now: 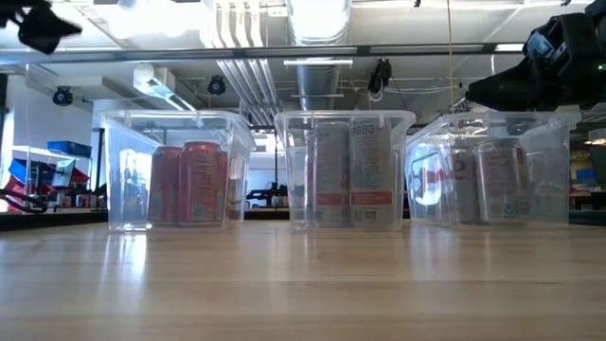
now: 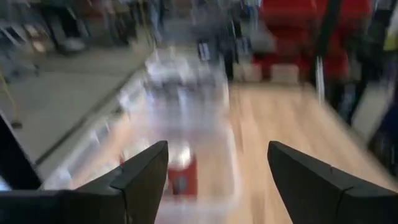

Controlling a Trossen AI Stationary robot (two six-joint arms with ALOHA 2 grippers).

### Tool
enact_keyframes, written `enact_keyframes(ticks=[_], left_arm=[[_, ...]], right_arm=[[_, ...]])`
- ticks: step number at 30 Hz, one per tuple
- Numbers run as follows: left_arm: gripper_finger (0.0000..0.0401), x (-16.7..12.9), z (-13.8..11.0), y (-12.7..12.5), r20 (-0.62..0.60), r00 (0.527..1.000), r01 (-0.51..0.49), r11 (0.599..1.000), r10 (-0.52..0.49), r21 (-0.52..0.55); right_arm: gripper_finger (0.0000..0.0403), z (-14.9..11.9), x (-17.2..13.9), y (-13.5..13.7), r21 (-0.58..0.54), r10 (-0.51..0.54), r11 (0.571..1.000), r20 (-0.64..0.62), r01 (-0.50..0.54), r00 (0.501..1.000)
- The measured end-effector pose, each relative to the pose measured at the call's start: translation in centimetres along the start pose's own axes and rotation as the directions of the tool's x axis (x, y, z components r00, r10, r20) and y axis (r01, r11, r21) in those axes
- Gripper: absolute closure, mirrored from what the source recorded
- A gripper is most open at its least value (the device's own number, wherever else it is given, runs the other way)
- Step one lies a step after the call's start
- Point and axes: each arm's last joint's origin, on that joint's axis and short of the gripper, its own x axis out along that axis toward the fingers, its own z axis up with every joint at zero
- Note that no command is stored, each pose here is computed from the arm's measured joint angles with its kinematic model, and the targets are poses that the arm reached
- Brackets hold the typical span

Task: Sort soda cans
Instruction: Return to Home Position

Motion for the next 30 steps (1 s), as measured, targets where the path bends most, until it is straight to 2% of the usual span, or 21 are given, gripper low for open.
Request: enact_keyframes(ticks=[3, 5, 8, 10, 14, 17, 20, 26, 28, 30], left_arm=[[0.0141, 0.3, 0.8, -0.1, 0.106, 0.994, -0.021, 0.999, 0.026, -0.045], [0.0141, 1.5, 0.5, -0.4, 0.11, 0.992, -0.05, 0.998, 0.055, -0.046], [0.0141, 3.1, 0.4, -0.9, 0.223, 0.968, -0.09, 0.99, 0.113, -0.111], [0.0141, 4.8, -0.5, -1.5, 0.229, 0.966, -0.094, 0.989, 0.119, -0.116], [0.0141, 7.0, -1.7, -2.5, 0.258, 0.966, 0.02, 0.995, 0.006, -0.1], [0.0141, 9.1, -3.6, -3.4, 0.25, 0.964, 0.112, 0.991, -0.09, -0.074], [0.0141, 10.6, -4.4, -4.1, 0.368, 0.92, 0.177, 0.981, -0.136, -0.081], [0.0141, 13.6, -8.6, -5.1, 0.465, 0.86, 0.253, 0.967, -0.209, -0.034], [0.0141, 13.7, -9.1, -5.2, 0.392, 0.888, 0.272, 0.962, -0.239, -0.029], [0.0141, 13.8, -9.1, -5.3, 0.4, 0.882, 0.282, 0.959, -0.249, -0.024]], right_arm=[[0.0324, 0.0, 0.0, 0.0, 0.001, 0.0, 1.0, 0.001, 0.0, 1.0], [0.0321, 0.0, 0.0, 0.0, 0.001, 0.001, 1.0, 0.001, -0.001, 1.0], [0.0317, 0.0, 0.0, 0.0, 0.001, 0.0, 1.0, 0.002, 0.0, 1.0], [0.0315, 0.0, 0.0, 0.0, 0.001, 0.0, 1.0, 0.002, 0.0, 1.0], [0.0312, 0.0, 0.0, 0.0, 0.0, 0.0, 1.0, 0.002, 0.0, 1.0], [0.0315, 0.0, 0.0, 0.0, 0.001, 0.0, 1.0, 0.002, 0.0, 1.0], [0.0321, 0.0, 0.0, 0.0, 0.001, 0.0, 1.0, 0.002, 0.0, 1.0], [0.0335, 0.0, 0.0, 0.0, 0.002, 0.0, 1.0, 0.002, 0.0, 1.0], [0.0338, 0.0, 0.0, 0.0, -0.001, 0.0, 1.0, 0.002, 0.0, 1.0], [0.0341, 0.0, 0.0, 0.0, 0.0, 0.0, 1.0, 0.002, 0.0, 1.0]])
